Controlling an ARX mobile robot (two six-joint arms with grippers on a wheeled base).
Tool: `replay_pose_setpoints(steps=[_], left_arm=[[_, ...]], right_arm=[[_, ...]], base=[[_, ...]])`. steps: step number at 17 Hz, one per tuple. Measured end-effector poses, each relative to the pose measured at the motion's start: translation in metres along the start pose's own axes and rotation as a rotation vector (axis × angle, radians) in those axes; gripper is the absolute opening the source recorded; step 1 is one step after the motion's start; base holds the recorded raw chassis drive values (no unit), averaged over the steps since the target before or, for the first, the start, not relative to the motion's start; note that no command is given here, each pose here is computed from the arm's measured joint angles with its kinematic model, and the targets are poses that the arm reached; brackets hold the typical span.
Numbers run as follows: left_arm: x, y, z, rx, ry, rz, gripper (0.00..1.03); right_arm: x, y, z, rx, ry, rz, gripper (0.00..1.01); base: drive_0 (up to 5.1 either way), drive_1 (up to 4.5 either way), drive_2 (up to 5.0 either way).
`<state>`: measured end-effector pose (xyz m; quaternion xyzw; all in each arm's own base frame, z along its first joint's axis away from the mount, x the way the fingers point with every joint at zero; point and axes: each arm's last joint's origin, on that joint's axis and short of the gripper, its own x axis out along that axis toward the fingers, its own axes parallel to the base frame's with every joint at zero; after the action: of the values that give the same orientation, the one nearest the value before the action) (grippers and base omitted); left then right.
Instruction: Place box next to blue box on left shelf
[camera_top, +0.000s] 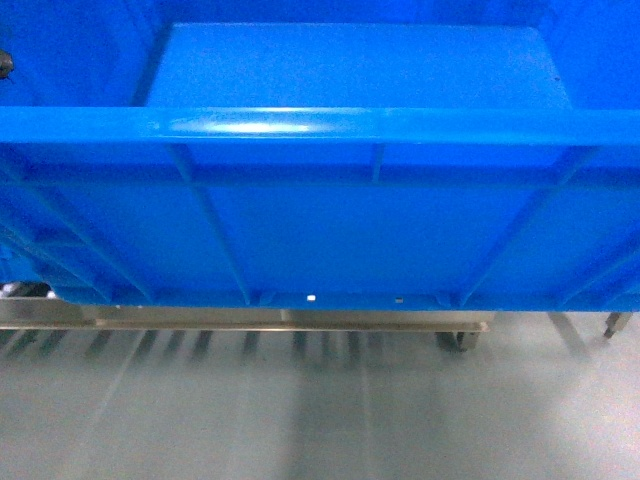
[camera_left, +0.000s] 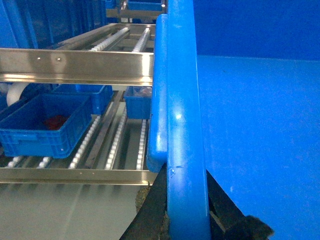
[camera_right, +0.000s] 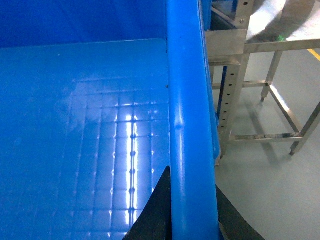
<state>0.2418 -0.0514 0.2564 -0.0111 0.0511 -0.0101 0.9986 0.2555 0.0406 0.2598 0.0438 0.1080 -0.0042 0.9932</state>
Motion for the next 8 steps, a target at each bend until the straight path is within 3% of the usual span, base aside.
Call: replay_pose_setpoints(steps=[8], left_arm=[[0.0,0.0002,0.0001,0.0,-0.001,0.002,0.09]], right_arm=[[-0.0002,0.0002,0.0004,0.0,-0.004,0.001,0.08]], base=[[-5.2,2.28,2.3]])
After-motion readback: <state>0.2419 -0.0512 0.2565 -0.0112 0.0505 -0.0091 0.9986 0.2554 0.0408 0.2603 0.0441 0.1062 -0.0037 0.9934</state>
